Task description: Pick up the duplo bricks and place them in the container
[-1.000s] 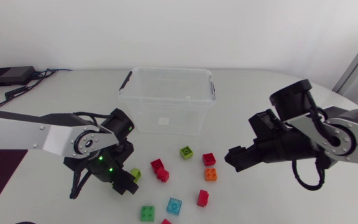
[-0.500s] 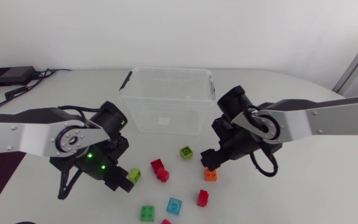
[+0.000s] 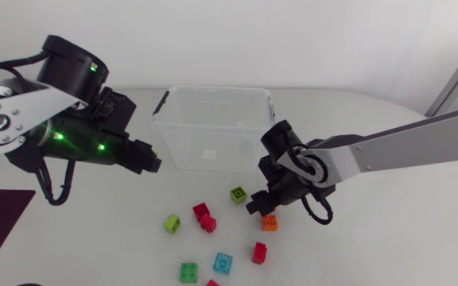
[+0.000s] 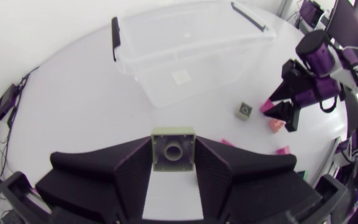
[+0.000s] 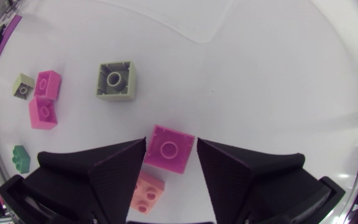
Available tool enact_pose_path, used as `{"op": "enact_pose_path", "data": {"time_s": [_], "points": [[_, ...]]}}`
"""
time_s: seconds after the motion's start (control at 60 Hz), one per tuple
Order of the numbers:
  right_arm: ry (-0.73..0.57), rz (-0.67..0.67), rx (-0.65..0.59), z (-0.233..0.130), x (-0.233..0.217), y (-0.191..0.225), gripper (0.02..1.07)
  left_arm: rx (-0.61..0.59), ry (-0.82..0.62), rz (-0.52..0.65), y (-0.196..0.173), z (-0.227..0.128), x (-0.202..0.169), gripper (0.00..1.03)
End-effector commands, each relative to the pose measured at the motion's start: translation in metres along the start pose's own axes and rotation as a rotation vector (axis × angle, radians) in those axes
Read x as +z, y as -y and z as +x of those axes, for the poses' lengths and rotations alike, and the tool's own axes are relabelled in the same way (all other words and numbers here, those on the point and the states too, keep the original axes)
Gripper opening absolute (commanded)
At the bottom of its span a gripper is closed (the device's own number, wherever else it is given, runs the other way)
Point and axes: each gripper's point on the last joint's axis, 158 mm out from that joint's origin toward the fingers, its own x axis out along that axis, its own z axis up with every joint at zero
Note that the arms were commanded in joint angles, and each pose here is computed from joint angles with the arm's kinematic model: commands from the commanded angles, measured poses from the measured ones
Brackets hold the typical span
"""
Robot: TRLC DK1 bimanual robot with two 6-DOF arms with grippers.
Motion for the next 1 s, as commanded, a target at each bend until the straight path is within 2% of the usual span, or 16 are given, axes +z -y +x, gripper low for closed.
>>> {"op": "enact_pose_path", "data": {"time_s": [0.0,0.083,0.117,0.167,0.283,0.45,0.617,0.7,0.8,0.85,0.983], "points": [[-0.005,0.012,-0.011,0.003,0.001,0.003,0.38,-0.002,0.102,-0.042,-0.004,-0.012,0.028,0.30],[0.007,0.016,-0.012,-0.005,0.003,0.008,0.29,-0.008,0.167,-0.058,-0.006,-0.015,0.045,0.30],[0.010,0.013,-0.012,-0.008,0.003,0.009,0.28,-0.005,0.197,-0.065,-0.008,-0.017,0.053,0.30],[0.021,0.010,-0.013,-0.016,0.005,0.010,0.28,-0.022,0.256,-0.091,-0.010,-0.022,0.070,0.30],[0.074,0.007,-0.009,-0.044,0.016,0.012,0.27,-0.038,0.288,-0.110,-0.010,-0.013,0.094,0.31],[0.154,0.007,-0.007,-0.083,0.038,0.012,0.27,-0.040,0.353,-0.089,-0.008,-0.002,0.125,0.34],[0.260,0.006,-0.004,-0.125,0.072,0.012,0.27,-0.018,0.327,-0.114,-0.025,0.028,0.140,0.38],[0.312,0.006,-0.005,-0.142,0.091,0.012,0.27,-0.012,0.310,-0.114,-0.029,0.045,0.143,0.60],[0.369,0.002,-0.004,-0.163,0.115,0.011,0.27,-0.004,0.307,-0.120,-0.036,0.051,0.146,0.73],[0.399,0.002,-0.001,-0.174,0.128,0.011,0.27,0.001,0.307,-0.123,-0.039,0.051,0.146,0.85],[0.464,0.001,-0.001,-0.194,0.156,0.010,0.27,-0.012,0.310,-0.112,-0.039,0.034,0.142,0.90]]}}
